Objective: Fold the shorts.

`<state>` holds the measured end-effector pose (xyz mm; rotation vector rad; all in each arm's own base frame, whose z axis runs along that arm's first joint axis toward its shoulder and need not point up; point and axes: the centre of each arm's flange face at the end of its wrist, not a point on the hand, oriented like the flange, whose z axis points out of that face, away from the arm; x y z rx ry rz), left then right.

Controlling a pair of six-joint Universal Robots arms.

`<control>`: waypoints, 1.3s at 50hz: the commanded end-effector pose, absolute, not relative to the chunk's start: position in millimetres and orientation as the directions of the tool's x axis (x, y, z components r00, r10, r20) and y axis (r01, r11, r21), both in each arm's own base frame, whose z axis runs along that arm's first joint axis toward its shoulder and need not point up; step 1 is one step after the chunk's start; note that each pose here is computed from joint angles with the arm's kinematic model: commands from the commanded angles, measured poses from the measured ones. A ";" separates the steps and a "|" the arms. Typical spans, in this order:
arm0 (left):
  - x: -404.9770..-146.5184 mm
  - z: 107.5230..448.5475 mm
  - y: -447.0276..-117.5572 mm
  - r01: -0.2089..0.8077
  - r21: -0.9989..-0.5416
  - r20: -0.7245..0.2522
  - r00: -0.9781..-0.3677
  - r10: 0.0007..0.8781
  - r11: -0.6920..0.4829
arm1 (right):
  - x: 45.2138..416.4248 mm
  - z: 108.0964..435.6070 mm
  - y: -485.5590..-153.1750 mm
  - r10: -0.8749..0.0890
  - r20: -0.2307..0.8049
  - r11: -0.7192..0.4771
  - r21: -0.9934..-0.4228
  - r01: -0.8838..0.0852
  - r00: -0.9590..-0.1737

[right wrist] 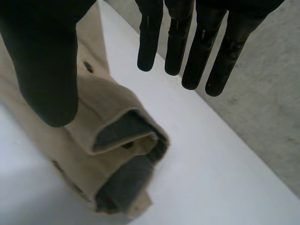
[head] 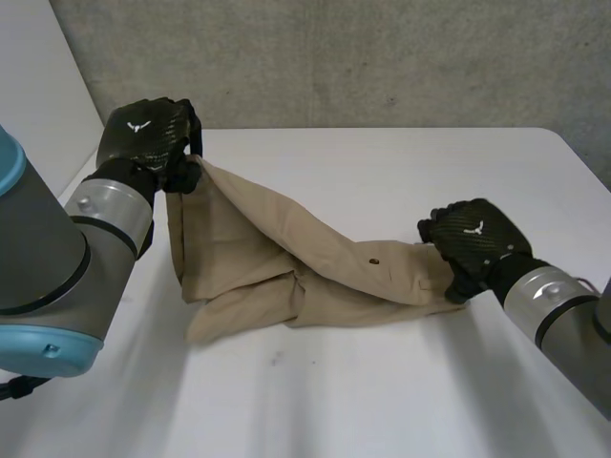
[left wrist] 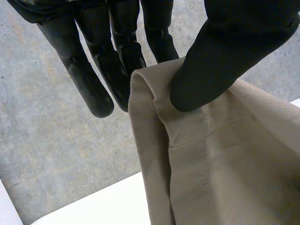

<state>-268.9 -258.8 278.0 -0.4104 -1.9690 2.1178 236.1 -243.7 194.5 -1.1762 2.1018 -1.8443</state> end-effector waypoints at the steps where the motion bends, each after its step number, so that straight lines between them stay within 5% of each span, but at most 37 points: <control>1: -270.0 278.0 -261.1 0.028 -0.997 -0.053 -0.937 0.344 -0.078 | 243.1 175.7 -247.0 -0.632 0.332 0.029 -0.892 -0.450 -0.700; 21: -270.4 274.3 -265.8 0.028 -0.997 -0.050 -0.939 0.339 -0.070 | 250.4 157.0 -260.2 -0.623 0.329 0.022 -0.900 -0.436 -0.710; 29: -270.7 272.8 -262.9 0.035 -0.998 -0.053 -0.937 0.344 -0.058 | 251.7 182.2 -278.6 -0.546 0.375 -0.061 -0.910 -0.410 -0.750; 33: -270.5 280.7 -258.9 0.027 -0.997 -0.052 -0.936 0.348 -0.077 | 251.5 232.5 -275.0 -0.489 0.405 -0.179 -0.913 -0.366 -0.773; 41: -250.4 352.8 -220.5 -0.048 -0.975 -0.030 -0.939 0.342 -0.217 | 236.5 344.9 -240.2 -0.392 0.443 -0.363 -0.880 -0.307 -0.806; 49: -220.5 430.3 -159.3 -0.162 -0.902 0.012 -0.936 0.351 -0.401 | 219.8 419.7 -195.1 -0.327 0.457 -0.470 -0.838 -0.277 -0.828; 55: -196.8 472.1 -113.4 -0.249 -0.836 0.057 -0.926 0.373 -0.490 | 209.3 456.7 -161.7 -0.287 0.458 -0.542 -0.802 -0.251 -0.841; 65: -175.2 498.6 -73.5 -0.307 -0.774 0.084 -0.917 0.391 -0.554 | 198.8 472.0 -127.7 -0.282 0.458 -0.552 -0.796 -0.248 -0.843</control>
